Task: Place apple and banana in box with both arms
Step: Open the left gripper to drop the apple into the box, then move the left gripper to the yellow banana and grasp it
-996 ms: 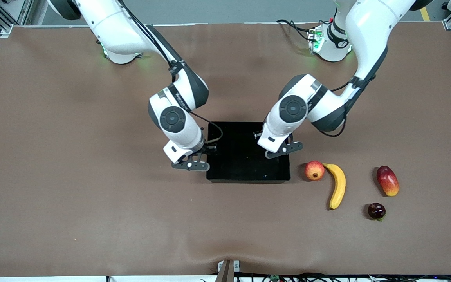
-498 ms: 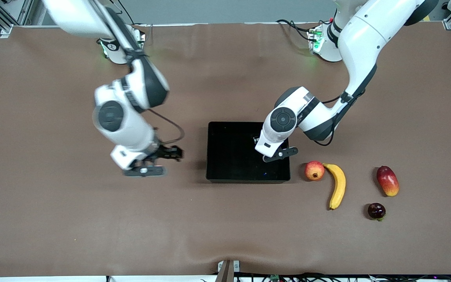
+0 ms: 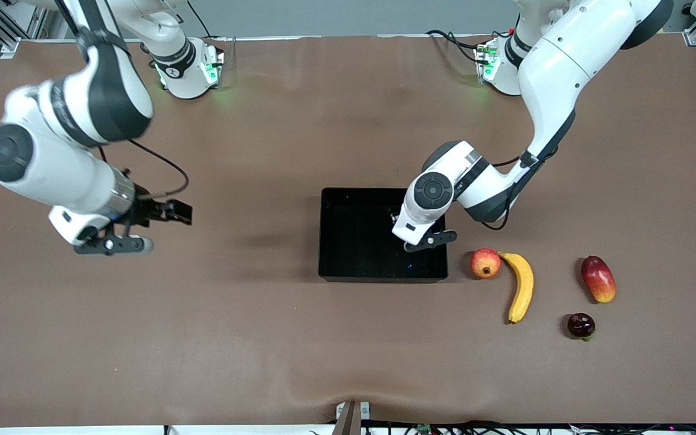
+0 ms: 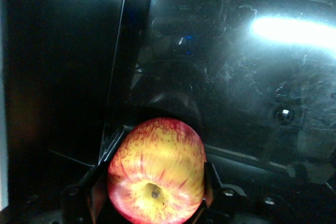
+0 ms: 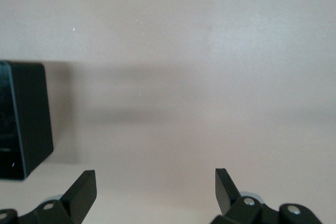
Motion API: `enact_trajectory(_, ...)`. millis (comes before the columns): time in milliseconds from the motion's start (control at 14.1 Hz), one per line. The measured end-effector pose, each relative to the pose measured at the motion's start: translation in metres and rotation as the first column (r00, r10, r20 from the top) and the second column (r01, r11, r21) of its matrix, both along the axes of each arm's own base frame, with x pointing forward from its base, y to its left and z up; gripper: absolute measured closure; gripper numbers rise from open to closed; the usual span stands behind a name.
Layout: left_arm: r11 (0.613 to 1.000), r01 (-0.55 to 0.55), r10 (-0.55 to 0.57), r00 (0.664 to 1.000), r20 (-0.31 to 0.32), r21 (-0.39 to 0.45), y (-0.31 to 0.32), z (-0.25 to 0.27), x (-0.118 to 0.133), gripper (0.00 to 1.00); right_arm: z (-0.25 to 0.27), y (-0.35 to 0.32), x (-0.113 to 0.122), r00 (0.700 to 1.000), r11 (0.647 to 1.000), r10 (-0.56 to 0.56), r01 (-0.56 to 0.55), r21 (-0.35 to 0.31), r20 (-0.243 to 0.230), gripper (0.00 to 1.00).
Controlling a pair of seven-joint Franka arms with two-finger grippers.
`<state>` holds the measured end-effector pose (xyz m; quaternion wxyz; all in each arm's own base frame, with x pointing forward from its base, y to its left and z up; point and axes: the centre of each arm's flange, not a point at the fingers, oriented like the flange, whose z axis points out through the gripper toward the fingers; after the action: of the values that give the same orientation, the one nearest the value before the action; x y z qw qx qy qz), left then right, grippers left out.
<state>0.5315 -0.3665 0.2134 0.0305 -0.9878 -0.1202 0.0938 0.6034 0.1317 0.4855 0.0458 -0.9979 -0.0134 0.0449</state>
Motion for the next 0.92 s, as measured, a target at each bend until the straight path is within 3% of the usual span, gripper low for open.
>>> enact_trajectory(142,1.0,-0.002,0.002,1.0,0.009,-0.006,-0.001,0.004,0.003,0.02,0.029,-0.024,-0.011,1.0,1.0,0.027,-0.027,0.005,0.008,0.0)
enact_trajectory(213,1.0,-0.005,0.005,1.0,0.018,-0.01,-0.001,0.009,0.006,0.0,0.042,-0.04,-0.016,0.999,0.999,0.038,-0.038,0.007,0.014,0.0)
enact_trajectory(427,1.0,-0.018,0.019,0.996,0.083,-0.016,0.001,0.05,0.021,0.0,0.077,-0.078,-0.035,0.995,0.995,0.097,-0.098,0.013,0.016,0.0)
enact_trajectory(711,0.996,-0.073,0.061,0.983,0.175,0.059,0.035,0.156,0.041,0.0,0.113,-0.094,-0.058,0.995,0.995,0.098,-0.097,-0.023,0.035,0.0)
enact_trajectory(925,0.994,-0.075,0.059,0.982,0.181,0.083,0.105,0.177,0.071,0.0,0.127,-0.127,-0.072,0.999,0.999,0.044,-0.044,-0.026,0.016,0.0)
